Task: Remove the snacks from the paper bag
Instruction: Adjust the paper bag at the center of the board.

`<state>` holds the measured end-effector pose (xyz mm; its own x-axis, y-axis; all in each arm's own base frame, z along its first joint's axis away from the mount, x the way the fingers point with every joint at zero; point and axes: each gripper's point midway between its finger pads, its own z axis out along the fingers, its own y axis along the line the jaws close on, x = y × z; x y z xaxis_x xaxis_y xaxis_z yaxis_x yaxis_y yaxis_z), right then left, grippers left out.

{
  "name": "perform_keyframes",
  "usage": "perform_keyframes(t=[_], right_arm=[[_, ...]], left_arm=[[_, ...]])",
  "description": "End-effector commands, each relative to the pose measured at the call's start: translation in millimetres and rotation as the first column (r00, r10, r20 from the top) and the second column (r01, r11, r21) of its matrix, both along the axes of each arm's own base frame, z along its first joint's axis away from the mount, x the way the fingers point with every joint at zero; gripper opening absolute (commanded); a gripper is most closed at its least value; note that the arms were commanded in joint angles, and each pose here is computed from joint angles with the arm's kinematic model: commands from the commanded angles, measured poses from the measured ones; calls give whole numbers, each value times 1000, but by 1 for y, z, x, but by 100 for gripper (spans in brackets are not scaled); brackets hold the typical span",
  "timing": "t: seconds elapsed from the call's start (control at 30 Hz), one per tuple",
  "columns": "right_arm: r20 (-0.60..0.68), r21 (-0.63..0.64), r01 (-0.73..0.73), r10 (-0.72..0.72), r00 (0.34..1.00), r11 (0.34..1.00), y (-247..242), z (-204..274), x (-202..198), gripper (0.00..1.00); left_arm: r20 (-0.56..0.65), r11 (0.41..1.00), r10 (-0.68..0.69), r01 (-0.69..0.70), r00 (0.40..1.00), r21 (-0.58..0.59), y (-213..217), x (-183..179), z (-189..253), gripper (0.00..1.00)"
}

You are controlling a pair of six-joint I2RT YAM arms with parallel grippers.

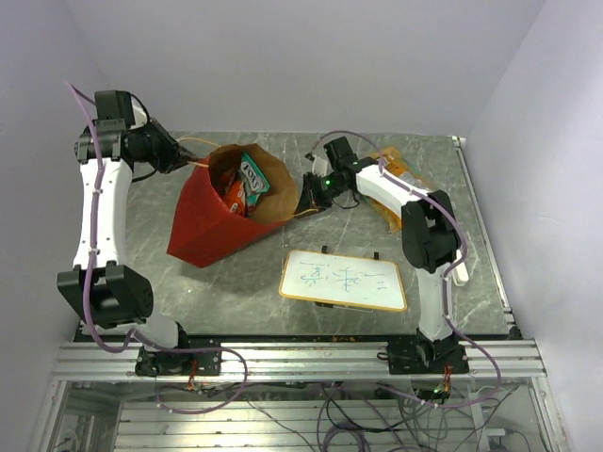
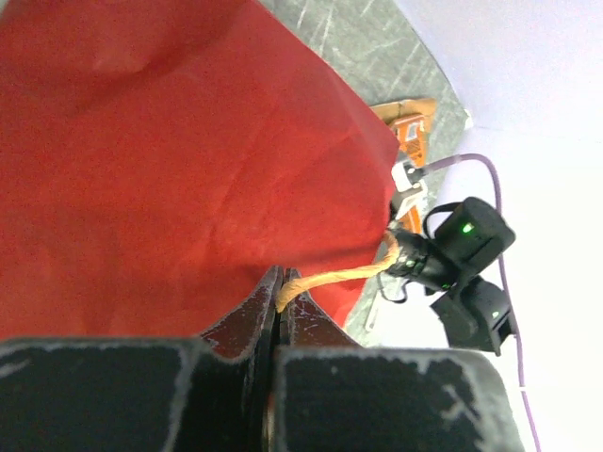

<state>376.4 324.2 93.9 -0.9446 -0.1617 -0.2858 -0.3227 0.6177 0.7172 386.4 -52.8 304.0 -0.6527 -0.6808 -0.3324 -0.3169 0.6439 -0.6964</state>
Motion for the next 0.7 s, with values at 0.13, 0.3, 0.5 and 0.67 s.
perform_keyframes(t=[0.13,0.3,0.5,0.67], right_arm=[[84,42,-160,156,984,986,50,48,-71,1],[121,-5,-192,191,974,981,52,47,-90,3],[131,-62,-167,174,976,984,37,44,-96,12],[160,-140,-123,146,976,982,19,46,-96,35]], left_arm=[[-49,998,-60,59,997,-20,-17,11,13,7],[-77,998,-68,68,995,-5,-15,8,1,7],[-70,999,-24,28,997,44,-7,-10,-3,7],[-42,994,9,-4,999,106,3,-16,9,7]])
